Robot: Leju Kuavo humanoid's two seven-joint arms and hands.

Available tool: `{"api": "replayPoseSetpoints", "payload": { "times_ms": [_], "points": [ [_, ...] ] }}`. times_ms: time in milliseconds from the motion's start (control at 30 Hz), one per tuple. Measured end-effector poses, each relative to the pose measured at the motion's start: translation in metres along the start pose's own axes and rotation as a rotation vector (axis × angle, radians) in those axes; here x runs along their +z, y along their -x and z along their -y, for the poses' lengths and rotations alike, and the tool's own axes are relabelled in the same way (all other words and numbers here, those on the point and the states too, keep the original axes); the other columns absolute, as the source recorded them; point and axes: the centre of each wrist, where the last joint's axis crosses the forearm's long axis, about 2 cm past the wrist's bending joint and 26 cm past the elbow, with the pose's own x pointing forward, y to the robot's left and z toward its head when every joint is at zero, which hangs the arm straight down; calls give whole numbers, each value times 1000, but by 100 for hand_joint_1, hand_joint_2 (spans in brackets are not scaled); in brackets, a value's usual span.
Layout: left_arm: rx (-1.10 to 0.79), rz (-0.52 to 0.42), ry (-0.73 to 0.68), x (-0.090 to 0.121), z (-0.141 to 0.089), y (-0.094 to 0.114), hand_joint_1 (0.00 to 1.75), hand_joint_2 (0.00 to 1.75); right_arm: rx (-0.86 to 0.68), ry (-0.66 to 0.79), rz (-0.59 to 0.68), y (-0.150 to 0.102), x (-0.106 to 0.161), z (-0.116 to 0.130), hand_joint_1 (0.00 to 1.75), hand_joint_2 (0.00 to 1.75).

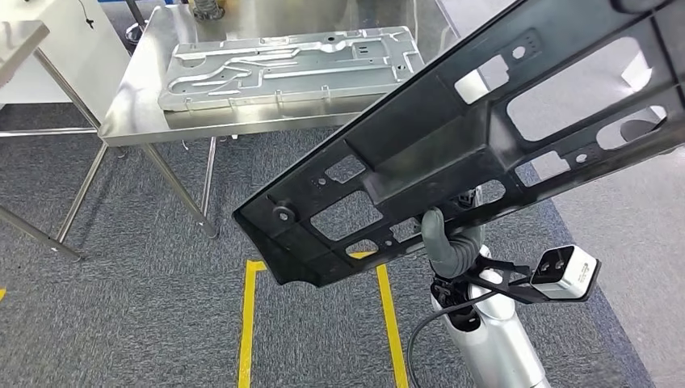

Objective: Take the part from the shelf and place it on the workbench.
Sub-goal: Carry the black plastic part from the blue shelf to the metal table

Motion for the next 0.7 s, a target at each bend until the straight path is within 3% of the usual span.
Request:
{"api": "replayPoseSetpoints", "payload": {
  "times_ms": [700],
  "points": [
    [3,8,1,0,1,1,0,0,-4,-2,6,3,-5,1,175,175]
  ]
}}
